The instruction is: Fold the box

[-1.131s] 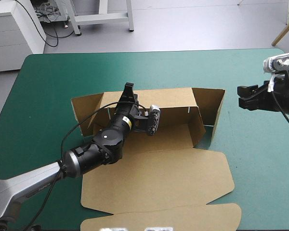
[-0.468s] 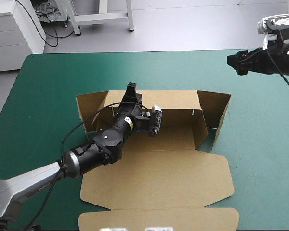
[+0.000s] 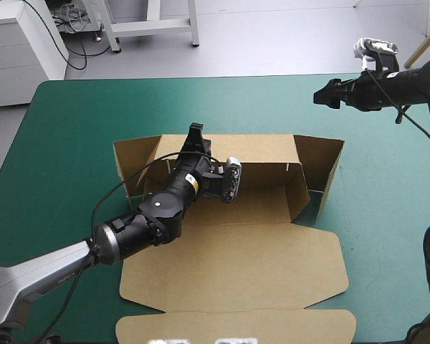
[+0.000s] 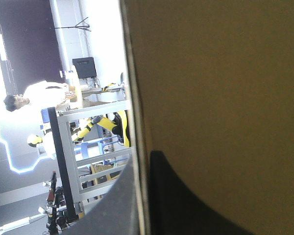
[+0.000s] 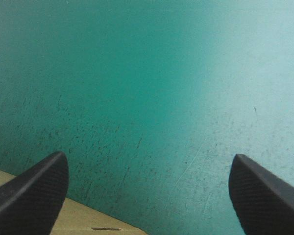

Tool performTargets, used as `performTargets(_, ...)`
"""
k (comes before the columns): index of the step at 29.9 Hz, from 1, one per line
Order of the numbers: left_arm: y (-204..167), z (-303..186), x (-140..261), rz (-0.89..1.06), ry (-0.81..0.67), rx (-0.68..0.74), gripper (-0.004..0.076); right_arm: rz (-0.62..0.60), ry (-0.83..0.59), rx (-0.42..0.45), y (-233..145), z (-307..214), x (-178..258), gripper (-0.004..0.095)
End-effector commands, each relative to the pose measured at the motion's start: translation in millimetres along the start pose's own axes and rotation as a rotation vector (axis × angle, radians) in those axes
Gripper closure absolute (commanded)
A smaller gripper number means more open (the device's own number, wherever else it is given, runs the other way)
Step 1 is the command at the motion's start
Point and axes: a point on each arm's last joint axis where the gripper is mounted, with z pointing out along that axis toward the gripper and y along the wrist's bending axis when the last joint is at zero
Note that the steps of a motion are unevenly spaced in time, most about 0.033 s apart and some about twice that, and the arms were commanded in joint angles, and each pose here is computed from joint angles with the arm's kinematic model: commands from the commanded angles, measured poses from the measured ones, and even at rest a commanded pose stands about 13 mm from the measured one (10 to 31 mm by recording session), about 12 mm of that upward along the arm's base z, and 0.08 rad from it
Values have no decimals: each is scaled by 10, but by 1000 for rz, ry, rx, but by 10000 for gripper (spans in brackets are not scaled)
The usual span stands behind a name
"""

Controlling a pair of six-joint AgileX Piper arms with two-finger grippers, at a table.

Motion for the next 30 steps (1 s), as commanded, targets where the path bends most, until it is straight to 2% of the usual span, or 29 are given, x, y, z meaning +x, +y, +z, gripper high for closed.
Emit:
performTargets(1, 107, -90, -67, -8, -69, -35, 734, -3, -85, -37, 91, -113, -116, 88)
performTargets(11, 107, -90, -67, -10, -69, -34, 734, 9, 118, -96, -74, 207, 73, 89)
performTargets(14, 107, -90, -67, -10, -69, -34, 734, 34, 154, -72, -126, 271, 137, 89)
performTargets(22, 105, -90, -63, -51, -65, -31, 734, 82, 241, -79, -176, 372, 410, 91)
performTargets(30, 110, -88, 7, -82, 12, -38, 734, 56, 235, -73, -62, 220, 651, 254)
